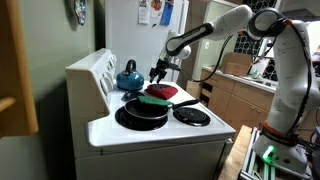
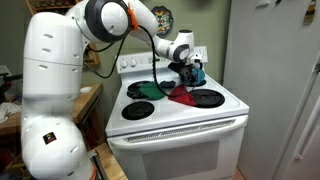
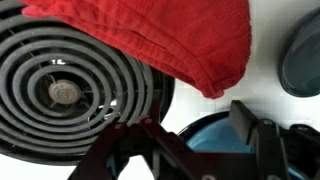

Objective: Unfold the red cleaning cloth

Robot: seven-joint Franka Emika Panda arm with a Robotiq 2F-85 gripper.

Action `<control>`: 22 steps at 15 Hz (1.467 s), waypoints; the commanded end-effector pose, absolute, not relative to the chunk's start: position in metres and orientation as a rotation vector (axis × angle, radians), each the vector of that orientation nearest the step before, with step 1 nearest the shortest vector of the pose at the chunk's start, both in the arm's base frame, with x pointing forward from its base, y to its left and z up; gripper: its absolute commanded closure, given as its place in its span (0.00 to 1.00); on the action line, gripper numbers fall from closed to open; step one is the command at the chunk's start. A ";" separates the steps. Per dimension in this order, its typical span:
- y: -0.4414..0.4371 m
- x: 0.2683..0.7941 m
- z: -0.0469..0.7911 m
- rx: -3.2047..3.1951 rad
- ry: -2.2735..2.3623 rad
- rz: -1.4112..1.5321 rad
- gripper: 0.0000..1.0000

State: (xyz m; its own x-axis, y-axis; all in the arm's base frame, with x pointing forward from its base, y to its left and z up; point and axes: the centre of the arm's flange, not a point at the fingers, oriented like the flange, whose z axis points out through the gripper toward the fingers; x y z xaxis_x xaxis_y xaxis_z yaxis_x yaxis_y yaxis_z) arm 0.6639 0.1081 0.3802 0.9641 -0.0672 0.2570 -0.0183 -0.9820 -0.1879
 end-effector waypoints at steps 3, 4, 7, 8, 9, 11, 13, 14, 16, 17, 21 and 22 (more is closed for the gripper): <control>0.121 0.674 0.375 -2.873 0.175 -0.309 0.06; 0.121 0.674 0.372 -2.875 0.188 -0.297 0.01; 0.119 0.672 0.369 -2.890 0.226 -0.263 0.35; 0.118 0.672 0.370 -2.896 0.240 -0.258 0.42; 0.117 0.671 0.370 -2.900 0.255 -0.256 0.50; 0.116 0.671 0.369 -2.904 0.276 -0.255 0.66; 0.116 0.671 0.367 -2.899 0.282 -0.241 0.82; 0.117 0.670 0.366 -2.903 0.283 -0.234 0.88; 0.117 0.669 0.362 -2.911 0.283 -0.203 1.00; 0.117 0.668 0.362 -2.913 0.283 -0.192 1.00; 0.114 0.663 0.369 -2.917 0.278 -0.173 0.99; 0.113 0.660 0.373 -2.928 0.272 -0.178 0.99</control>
